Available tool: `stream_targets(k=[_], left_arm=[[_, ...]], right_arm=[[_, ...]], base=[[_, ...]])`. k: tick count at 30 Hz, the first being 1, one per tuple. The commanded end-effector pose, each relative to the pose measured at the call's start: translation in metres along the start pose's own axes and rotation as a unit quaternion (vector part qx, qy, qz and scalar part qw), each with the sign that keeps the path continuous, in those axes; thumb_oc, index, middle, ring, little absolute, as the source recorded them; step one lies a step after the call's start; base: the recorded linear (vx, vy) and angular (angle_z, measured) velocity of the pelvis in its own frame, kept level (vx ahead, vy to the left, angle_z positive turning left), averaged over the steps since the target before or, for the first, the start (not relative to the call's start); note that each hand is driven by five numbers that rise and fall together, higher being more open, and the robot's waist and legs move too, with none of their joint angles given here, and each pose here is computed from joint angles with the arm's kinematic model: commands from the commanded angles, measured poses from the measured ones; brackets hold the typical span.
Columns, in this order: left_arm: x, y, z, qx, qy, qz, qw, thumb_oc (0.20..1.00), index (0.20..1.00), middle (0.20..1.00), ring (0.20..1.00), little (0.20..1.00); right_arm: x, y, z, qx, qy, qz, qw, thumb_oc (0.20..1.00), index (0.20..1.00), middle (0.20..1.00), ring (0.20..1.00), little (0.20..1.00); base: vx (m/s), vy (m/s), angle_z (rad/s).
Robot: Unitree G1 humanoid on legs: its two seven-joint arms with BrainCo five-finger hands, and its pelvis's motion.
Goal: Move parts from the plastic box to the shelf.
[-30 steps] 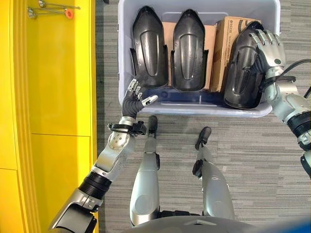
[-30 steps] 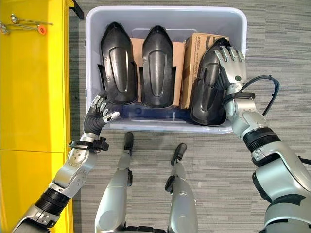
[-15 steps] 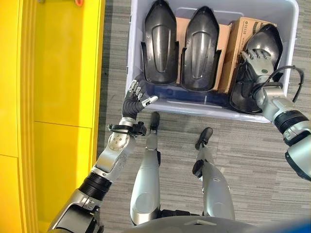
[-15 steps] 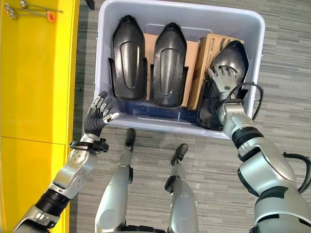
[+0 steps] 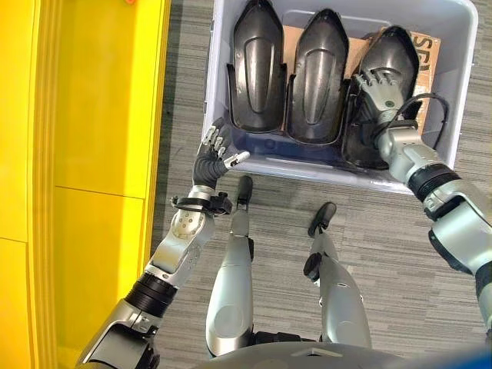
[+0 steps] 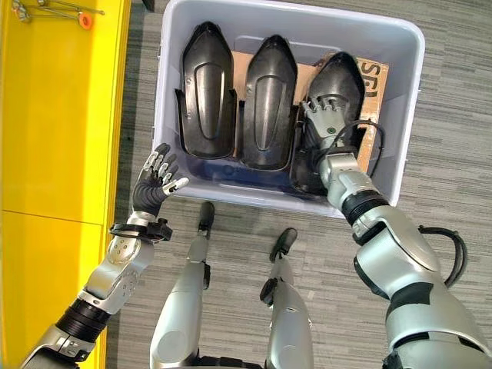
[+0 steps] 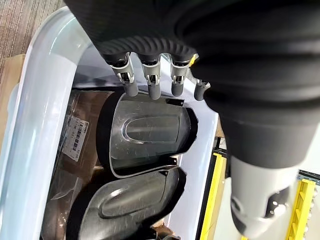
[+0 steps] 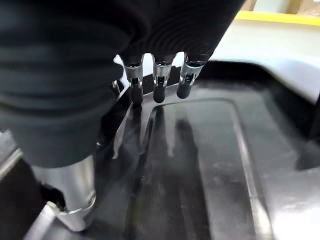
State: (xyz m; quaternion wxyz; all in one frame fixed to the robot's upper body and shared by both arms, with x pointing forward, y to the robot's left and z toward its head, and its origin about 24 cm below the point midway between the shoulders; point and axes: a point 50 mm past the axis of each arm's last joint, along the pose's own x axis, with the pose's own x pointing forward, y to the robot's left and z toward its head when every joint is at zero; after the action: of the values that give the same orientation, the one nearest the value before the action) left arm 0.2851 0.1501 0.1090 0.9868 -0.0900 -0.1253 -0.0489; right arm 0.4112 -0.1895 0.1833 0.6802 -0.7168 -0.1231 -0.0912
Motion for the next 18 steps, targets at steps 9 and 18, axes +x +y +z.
stream_targets(k=[9, 18], left_arm=[[-0.004, -0.019, 0.025, -0.030, -0.066, -0.039, 0.997, 1.000, 1.000, 1.000, 1.000, 1.000], [-0.003, -0.010, 0.030, -0.019, -0.079, -0.004, 0.997, 1.000, 1.000, 1.000, 1.000, 1.000]], right_arm=[[0.014, -0.048, 0.029, 0.025, -0.064, -0.100, 0.993, 1.000, 1.000, 1.000, 1.000, 1.000], [-0.018, -0.078, 0.001, 0.111, -0.061, -0.225, 0.966, 1.000, 1.000, 1.000, 1.000, 1.000]], base=[[0.00, 0.000, 0.00], [0.00, 0.000, 0.00]])
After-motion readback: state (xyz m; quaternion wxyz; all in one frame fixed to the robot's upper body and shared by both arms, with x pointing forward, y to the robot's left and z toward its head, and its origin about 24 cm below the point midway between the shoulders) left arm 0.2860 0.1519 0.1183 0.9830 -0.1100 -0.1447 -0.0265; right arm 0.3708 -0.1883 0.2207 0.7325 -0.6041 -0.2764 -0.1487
